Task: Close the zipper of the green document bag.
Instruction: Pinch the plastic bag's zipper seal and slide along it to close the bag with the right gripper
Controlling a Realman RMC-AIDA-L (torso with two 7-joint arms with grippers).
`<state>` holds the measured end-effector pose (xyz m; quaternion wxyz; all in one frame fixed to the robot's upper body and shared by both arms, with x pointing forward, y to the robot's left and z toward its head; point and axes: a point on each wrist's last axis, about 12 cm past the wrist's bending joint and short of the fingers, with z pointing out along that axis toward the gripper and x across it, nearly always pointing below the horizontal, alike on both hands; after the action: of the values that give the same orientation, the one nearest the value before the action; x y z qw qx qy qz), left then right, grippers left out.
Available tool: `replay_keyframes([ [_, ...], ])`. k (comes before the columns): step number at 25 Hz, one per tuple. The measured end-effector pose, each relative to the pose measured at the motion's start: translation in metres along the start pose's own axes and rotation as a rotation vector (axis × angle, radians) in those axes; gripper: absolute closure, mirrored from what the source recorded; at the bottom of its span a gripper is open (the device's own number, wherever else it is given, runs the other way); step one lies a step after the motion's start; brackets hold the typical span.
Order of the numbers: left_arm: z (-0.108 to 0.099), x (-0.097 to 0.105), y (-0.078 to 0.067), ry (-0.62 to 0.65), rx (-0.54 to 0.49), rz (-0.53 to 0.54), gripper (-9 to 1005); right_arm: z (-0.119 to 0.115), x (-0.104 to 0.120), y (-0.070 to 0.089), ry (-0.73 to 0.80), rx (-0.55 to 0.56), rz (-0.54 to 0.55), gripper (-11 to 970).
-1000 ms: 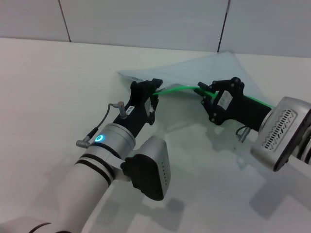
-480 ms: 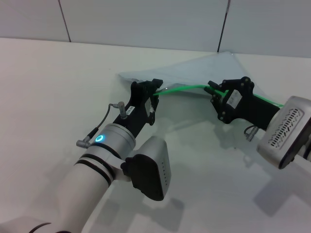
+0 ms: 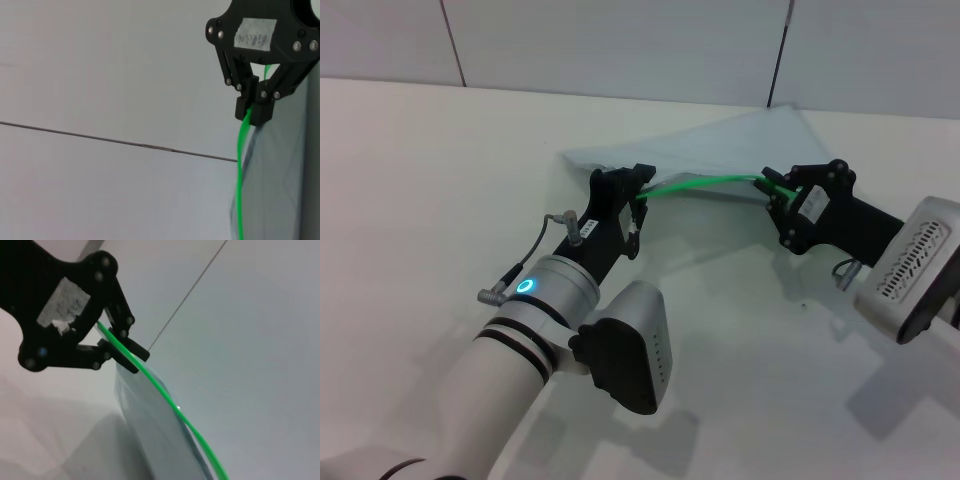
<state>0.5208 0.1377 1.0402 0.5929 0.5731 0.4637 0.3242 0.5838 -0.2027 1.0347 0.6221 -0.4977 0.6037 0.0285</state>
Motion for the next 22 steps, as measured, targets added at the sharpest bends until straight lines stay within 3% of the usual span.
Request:
replay_keyframes([
  [22,0.000,0.000,-0.001,-0.003,0.005,0.002,939,-0.014,0.019,-0.012,0.085,0.074,0.019,879],
])
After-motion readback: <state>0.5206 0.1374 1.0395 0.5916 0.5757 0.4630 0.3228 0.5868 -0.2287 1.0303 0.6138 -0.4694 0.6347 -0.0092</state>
